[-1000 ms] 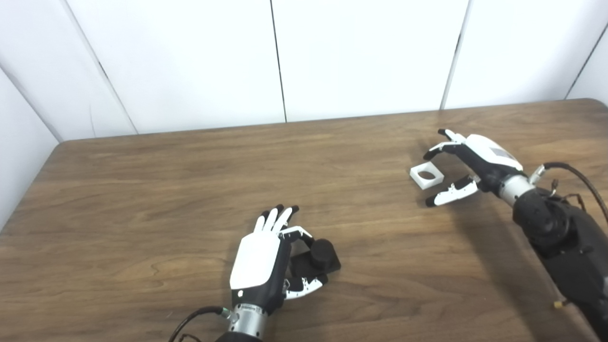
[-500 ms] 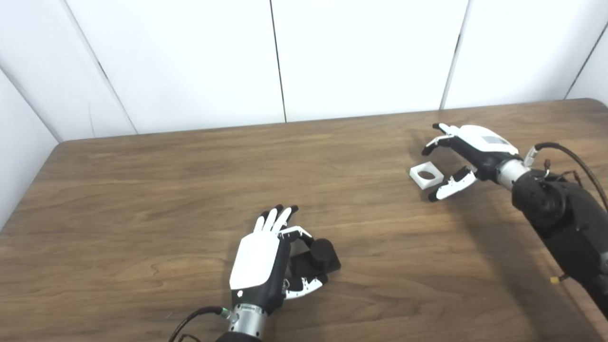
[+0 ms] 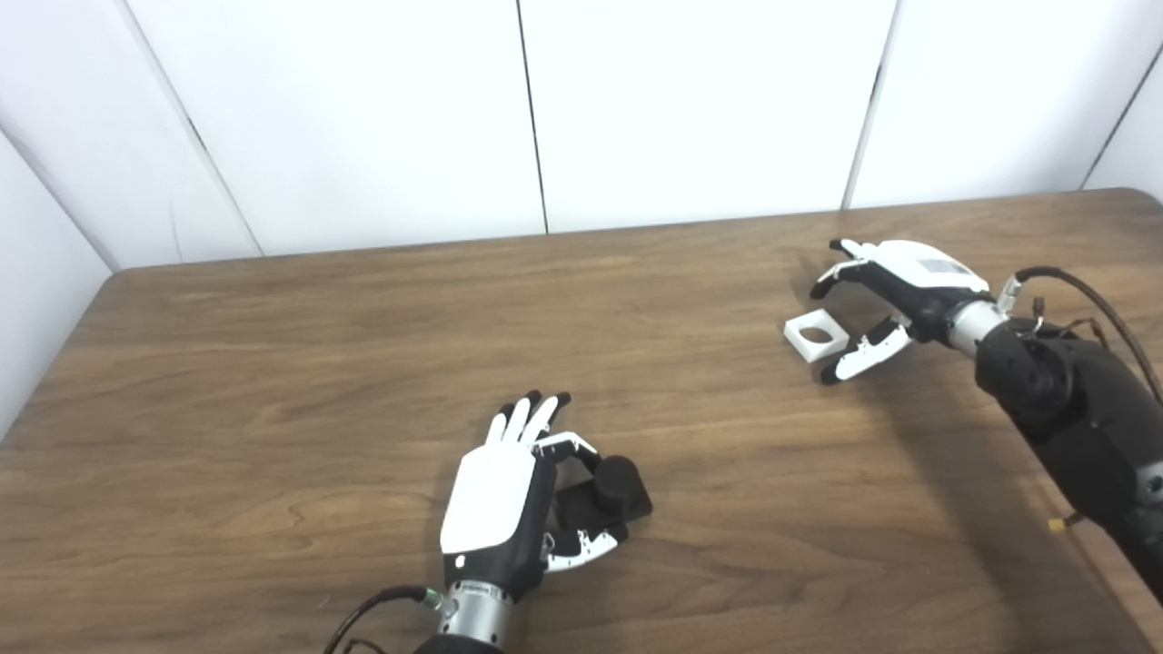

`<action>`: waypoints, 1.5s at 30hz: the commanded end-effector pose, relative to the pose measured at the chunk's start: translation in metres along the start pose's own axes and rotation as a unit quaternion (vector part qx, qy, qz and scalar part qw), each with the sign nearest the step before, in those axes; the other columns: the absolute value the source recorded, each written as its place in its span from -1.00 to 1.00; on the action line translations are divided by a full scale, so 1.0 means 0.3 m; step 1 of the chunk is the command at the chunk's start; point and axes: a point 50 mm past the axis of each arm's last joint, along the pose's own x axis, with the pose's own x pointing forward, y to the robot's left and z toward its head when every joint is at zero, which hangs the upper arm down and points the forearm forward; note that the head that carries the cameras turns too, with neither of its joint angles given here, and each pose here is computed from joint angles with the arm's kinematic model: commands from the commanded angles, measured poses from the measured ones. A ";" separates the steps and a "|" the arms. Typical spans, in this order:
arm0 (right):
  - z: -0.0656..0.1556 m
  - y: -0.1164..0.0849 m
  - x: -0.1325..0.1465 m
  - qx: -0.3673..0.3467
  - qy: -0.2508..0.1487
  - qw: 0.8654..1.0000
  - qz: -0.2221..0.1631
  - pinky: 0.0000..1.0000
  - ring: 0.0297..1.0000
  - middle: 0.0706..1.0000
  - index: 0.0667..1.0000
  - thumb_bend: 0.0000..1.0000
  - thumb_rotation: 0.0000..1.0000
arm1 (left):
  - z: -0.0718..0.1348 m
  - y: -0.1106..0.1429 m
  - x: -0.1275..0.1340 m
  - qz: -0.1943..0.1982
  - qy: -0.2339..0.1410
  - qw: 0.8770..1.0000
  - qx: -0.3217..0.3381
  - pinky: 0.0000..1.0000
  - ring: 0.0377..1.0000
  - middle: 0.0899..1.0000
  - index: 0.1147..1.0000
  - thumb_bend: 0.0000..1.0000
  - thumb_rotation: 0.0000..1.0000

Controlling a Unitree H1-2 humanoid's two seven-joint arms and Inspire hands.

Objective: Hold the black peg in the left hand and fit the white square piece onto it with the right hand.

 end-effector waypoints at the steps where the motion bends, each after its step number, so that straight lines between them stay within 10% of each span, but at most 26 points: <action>1: 0.028 -0.128 0.027 -0.024 -0.023 0.999 -0.040 1.00 1.00 1.00 0.47 0.83 -0.37 | -0.009 -0.033 -0.018 -0.019 0.013 1.000 0.009 1.00 0.98 0.87 -0.14 0.02 -0.84; 45: 0.013 -0.057 0.095 -0.099 -0.016 0.995 0.016 1.00 1.00 0.94 0.33 0.82 -0.42 | 0.017 -0.041 -0.018 -0.017 0.013 1.000 0.001 1.00 0.96 0.86 -0.14 0.01 -0.84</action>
